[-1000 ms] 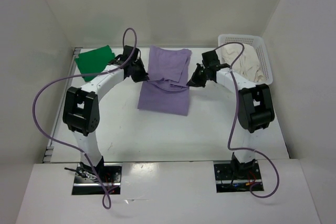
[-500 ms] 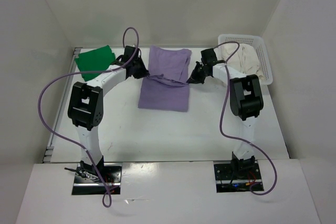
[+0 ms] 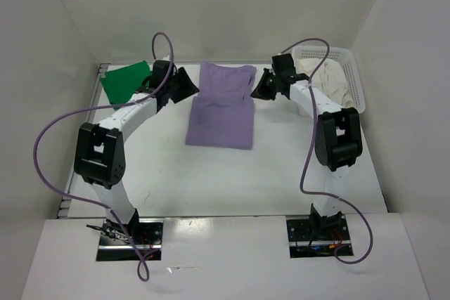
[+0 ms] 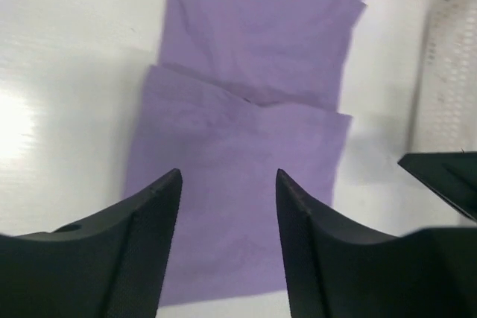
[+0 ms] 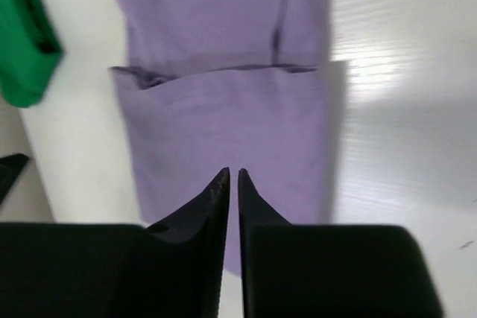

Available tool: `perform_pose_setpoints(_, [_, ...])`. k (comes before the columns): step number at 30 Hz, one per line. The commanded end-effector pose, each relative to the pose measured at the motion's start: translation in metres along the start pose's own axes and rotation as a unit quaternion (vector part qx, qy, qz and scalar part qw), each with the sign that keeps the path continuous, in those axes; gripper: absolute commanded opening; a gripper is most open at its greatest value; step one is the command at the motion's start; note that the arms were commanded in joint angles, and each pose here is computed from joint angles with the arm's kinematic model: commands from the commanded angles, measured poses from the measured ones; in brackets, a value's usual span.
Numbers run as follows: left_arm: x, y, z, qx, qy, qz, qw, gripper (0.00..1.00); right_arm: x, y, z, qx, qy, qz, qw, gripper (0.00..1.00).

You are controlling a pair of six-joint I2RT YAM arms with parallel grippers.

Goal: Fold and stack the t-shirts
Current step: Fold the folded rectangular tshirt in 1/3 of the way

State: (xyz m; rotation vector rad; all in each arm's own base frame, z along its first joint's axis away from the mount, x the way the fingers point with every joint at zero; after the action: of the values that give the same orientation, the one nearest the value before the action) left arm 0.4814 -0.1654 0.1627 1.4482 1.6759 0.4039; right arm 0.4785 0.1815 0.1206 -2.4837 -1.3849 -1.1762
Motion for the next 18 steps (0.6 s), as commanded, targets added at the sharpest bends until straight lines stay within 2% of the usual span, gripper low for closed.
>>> perform_pose_setpoints(1, [-0.025,-0.010,-0.020,-0.001,-0.069,-0.014,0.998,0.58,0.042,-0.023,-0.021,0.001,0.052,-0.048,0.998,0.10])
perform_pose_setpoints(3, [-0.021,-0.048,-0.020,0.036,-0.070,-0.025,0.997,0.53,0.051,-0.046,-0.017,0.026,0.064,-0.056,0.996,0.00])
perform_pose_setpoints(7, [-0.023,-0.090,-0.021,0.086,-0.082,-0.034,0.992,0.51,0.042,-0.076,-0.003,0.074,0.064,-0.041,0.994,0.00])
perform_pose_setpoints(10, [-0.022,-0.116,-0.019,0.124,-0.089,-0.042,0.987,0.51,0.040,-0.097,-0.008,0.082,0.071,-0.035,0.993,0.00])
perform_pose_setpoints(14, [-0.009,-0.137,-0.020,0.147,-0.069,-0.047,0.986,0.51,0.001,-0.136,-0.006,0.122,0.038,-0.006,0.992,0.00])
perform_pose_setpoints(18, [0.005,-0.159,-0.020,0.181,-0.043,-0.048,0.981,0.51,-0.036,-0.158,0.001,0.126,-0.011,0.002,0.992,0.00])
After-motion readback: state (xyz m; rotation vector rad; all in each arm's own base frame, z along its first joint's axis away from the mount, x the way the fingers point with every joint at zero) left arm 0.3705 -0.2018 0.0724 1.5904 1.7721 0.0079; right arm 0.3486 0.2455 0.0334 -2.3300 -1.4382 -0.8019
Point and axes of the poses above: each gripper's point midway between its finger pads, its own z axis out along the fingers, its own x axis along the line the jaws close on, y = z × x, the point moved 1 cm from there along -z, back along the fingers, and after that the axes turned 13 degrees about z, right-handed, at the moved point
